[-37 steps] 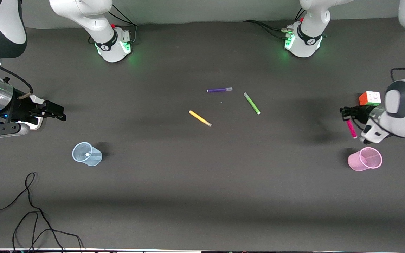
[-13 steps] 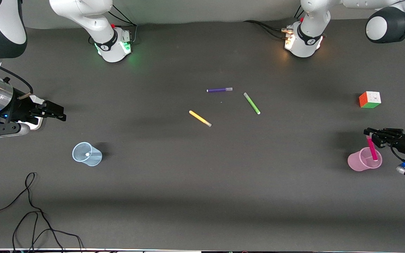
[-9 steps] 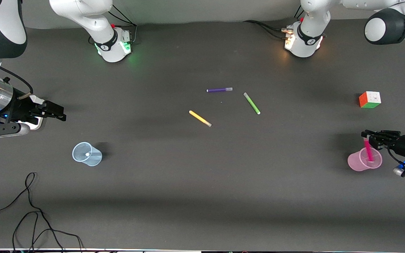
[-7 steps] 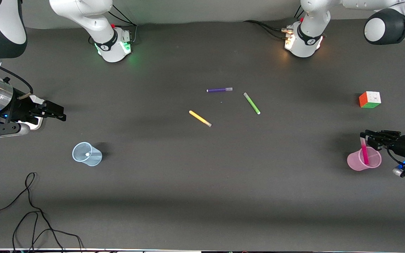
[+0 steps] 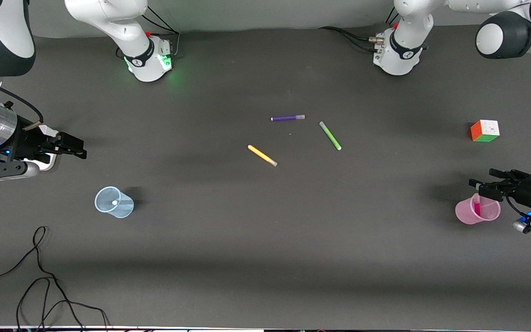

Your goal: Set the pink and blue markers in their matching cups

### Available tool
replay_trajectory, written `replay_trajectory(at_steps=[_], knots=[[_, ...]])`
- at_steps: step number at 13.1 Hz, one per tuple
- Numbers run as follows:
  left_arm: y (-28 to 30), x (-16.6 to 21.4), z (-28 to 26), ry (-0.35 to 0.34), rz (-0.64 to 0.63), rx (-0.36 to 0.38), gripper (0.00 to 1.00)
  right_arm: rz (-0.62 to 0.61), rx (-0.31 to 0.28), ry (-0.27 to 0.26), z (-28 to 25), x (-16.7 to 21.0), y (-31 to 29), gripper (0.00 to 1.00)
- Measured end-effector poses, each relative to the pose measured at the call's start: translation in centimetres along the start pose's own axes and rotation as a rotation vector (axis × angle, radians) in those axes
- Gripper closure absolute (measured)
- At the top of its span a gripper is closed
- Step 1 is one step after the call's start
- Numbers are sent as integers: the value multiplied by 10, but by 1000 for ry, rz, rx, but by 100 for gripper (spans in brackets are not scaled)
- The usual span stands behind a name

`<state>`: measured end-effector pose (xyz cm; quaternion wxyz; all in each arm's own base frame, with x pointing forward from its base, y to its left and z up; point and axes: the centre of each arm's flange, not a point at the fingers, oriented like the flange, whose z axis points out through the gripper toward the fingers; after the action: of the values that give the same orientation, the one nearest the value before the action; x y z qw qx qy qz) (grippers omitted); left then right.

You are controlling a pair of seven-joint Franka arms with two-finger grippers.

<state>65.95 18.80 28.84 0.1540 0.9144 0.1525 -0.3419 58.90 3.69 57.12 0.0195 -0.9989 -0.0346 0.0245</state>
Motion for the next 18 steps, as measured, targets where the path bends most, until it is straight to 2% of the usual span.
replay_trajectory(at_steps=[3,5,7,10,12,15,18], knots=[[41,-41,-33,57,26,109,0,-1,0,0,0,0,-1,0],[85,-95,-55,122,52,190,0,-2,0,11,-1,1,-1,0],[123,-158,-62,212,65,235,0,-3,0,32,-3,4,-2,0],[153,-246,-47,342,87,269,0,-7,-1,58,-5,6,-4,0],[154,-289,-37,411,104,274,0,-8,-1,63,-6,7,-4,0],[156,-333,-33,478,122,280,0,-8,-1,65,-6,7,-4,0],[173,-364,-31,546,138,322,0,-7,-1,63,-5,7,-4,0]])
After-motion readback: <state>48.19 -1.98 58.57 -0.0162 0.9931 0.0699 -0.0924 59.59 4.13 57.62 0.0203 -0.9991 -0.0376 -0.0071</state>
